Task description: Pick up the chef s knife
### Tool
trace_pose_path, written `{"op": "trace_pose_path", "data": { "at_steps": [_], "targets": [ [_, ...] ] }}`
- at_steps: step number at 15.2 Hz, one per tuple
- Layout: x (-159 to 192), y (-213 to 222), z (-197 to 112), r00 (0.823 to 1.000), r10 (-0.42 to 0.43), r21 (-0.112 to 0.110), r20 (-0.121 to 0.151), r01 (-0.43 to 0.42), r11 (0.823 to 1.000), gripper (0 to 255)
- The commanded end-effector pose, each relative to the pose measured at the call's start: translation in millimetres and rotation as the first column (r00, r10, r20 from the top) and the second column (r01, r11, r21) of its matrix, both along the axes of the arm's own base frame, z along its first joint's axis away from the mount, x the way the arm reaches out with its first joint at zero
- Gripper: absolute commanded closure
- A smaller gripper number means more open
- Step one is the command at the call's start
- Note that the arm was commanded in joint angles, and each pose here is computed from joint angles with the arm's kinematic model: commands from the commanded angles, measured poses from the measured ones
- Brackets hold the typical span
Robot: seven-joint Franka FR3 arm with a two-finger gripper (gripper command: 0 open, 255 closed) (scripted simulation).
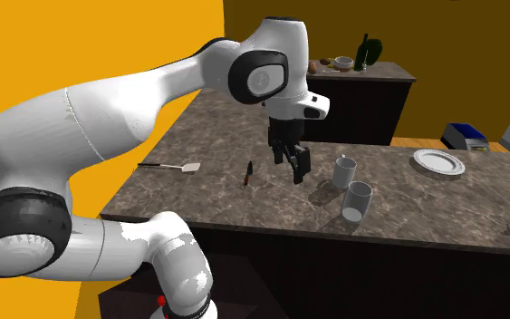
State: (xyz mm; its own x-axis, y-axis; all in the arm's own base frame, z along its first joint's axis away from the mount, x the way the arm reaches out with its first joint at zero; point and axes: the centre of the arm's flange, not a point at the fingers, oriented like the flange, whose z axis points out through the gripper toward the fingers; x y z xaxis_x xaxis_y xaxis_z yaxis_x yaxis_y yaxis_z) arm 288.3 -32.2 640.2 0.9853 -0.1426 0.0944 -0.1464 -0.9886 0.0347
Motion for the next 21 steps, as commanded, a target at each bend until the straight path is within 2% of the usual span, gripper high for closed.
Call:
{"op": "trace_pose_path", "data": {
  "at_steps": [1, 6, 11, 16, 21],
  "targets": [
    [0.0, 0.0, 0.0, 1.0, 0.0, 0.0, 0.0, 0.0, 1.0, 0],
    [34.1, 43.5, -35.1, 0.996, 0.083, 0.011, -0.022, -0.083, 0.997, 0],
    [63.6, 90.1, -70.4, 0.985, 0.165, 0.024, -0.042, -0.164, 0.986, 0],
    [88.5, 139.2, -105.8, 0.967, 0.247, 0.038, -0.062, -0.245, 0.969, 0],
    [108.3, 190.6, -141.3, 0.942, 0.327, 0.054, -0.08, -0.323, 0.945, 0]
  ]
}}
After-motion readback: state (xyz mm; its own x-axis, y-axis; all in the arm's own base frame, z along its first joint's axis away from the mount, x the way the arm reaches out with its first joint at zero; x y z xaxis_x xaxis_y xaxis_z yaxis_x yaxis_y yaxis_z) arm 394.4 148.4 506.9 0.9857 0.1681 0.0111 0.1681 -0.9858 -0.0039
